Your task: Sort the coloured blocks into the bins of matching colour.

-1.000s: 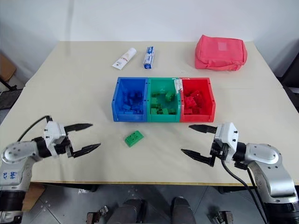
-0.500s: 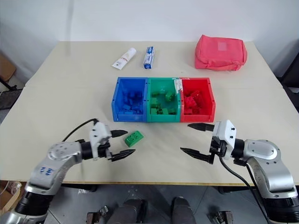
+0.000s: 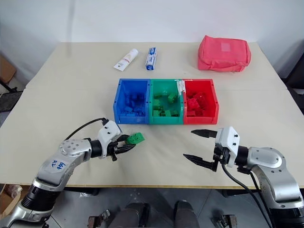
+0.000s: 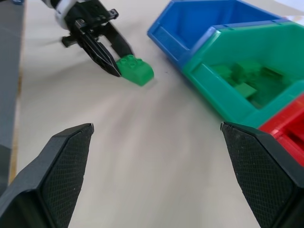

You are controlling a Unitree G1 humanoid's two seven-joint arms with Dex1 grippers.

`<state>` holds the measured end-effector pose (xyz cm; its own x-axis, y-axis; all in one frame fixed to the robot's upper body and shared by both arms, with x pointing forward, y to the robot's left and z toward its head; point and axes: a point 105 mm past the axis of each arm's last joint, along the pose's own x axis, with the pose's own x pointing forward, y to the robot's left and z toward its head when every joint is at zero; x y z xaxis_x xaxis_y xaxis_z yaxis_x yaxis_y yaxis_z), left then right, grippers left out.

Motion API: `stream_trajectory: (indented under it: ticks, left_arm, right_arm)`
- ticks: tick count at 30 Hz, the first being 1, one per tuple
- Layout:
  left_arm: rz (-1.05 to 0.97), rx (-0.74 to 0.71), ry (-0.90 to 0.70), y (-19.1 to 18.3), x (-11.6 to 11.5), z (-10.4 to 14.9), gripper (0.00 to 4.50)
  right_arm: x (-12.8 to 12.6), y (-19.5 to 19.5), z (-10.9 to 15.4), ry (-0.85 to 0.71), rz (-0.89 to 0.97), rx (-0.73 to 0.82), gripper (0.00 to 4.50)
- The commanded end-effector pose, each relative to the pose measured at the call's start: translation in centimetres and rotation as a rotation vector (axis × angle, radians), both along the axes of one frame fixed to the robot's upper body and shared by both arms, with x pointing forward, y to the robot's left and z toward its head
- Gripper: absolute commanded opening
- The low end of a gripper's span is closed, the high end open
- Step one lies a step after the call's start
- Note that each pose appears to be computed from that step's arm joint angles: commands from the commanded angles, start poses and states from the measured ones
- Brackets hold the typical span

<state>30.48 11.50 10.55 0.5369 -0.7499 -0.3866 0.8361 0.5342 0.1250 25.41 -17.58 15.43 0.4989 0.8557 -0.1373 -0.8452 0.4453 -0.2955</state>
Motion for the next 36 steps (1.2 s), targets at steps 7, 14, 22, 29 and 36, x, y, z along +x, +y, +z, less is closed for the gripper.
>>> stream_trajectory:
  ticks: [7, 14, 22, 29, 36]
  left_arm:
    - [-0.198, -0.249, -0.356, -5.4, 1.7, 9.4, 1.47]
    - [-0.030, -0.208, -0.493, -9.5, 8.8, 10.9, 1.47]
    - [-0.123, -0.202, -0.482, -8.4, 8.8, 10.5, 3.95]
    - [-0.257, -0.202, -0.476, -2.3, 4.7, 10.3, 4.49]
    - [-0.219, -0.007, -0.356, 8.4, -1.5, 6.1, 4.49]
  right_arm:
    - [-0.2, -2.2, 3.3, -0.157, -0.286, 0.179, 4.50]
    - [-0.1, -2.1, 3.2, -0.171, -0.342, 0.194, 4.50]
    - [-0.5, -1.9, 2.9, -0.177, -0.326, 0.179, 4.50]
    - [-0.3, -1.4, 2.4, -0.148, -0.237, 0.156, 4.50]
    - [0.8, -1.3, 1.2, -0.090, -0.045, 0.032, 4.50]
